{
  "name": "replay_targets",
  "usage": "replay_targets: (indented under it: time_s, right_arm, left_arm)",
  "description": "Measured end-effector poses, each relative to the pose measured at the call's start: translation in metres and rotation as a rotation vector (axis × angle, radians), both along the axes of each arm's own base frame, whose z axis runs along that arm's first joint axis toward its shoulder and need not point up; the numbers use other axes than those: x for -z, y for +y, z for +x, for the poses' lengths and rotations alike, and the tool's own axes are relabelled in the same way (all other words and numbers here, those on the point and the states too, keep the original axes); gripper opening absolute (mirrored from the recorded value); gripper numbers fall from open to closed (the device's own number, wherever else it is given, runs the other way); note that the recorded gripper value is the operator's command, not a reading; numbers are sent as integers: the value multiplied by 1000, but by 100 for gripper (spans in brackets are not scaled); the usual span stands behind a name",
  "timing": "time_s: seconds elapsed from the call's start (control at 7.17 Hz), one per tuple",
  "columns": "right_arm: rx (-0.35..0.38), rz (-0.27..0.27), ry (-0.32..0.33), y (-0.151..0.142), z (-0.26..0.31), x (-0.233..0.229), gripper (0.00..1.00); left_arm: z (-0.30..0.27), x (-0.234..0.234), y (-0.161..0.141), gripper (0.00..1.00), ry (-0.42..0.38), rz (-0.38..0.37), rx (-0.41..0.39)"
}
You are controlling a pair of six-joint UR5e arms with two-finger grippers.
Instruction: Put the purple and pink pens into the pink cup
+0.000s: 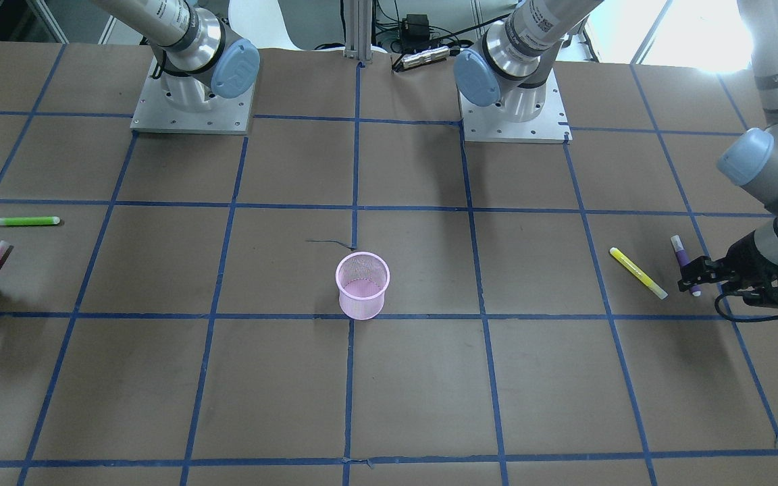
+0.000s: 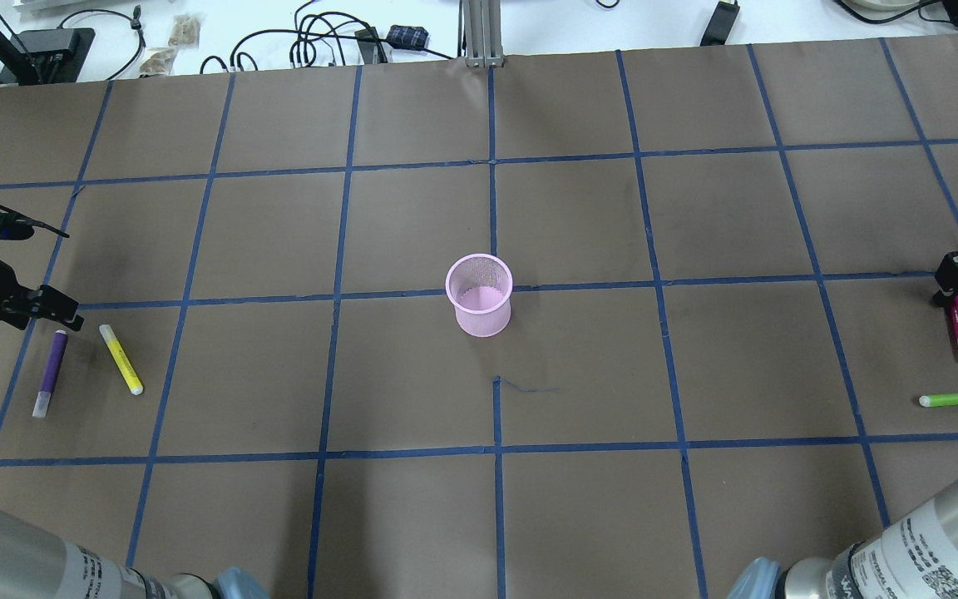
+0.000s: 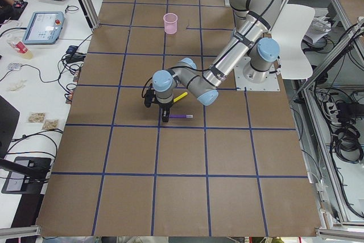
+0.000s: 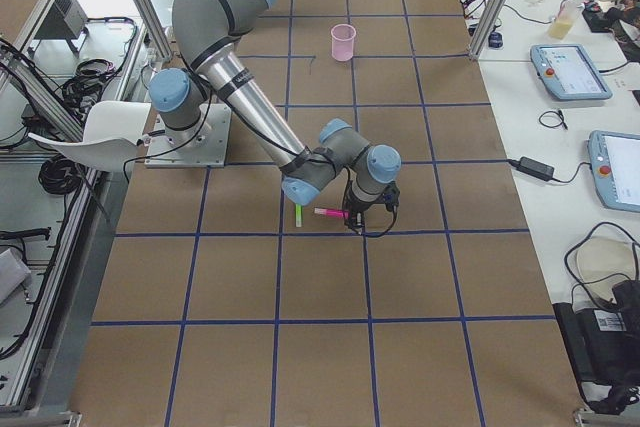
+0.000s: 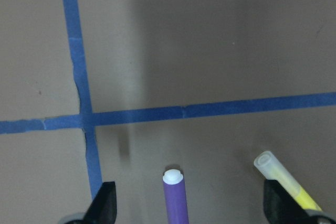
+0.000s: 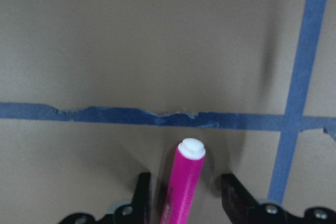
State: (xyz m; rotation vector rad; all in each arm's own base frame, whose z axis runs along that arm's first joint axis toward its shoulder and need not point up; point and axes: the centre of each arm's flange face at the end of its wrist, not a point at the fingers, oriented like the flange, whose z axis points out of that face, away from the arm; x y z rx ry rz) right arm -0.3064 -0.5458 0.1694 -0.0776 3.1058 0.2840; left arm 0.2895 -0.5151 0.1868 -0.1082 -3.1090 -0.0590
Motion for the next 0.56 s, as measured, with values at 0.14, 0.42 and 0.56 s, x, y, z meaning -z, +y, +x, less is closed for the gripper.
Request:
replay_targets:
  time_s: [0.14, 0.42, 0.56]
  right_arm:
    - [0, 3, 14, -1, 0, -2, 0]
    - [0, -7, 34, -4, 5, -15, 0]
    - [-11, -38, 45, -7, 15, -36, 0]
  left_arm:
    - [3, 5, 3, 53, 6, 7, -6]
    - [5, 11, 6, 20, 13, 17, -7]
    - [4, 13, 7, 17, 16, 21, -7]
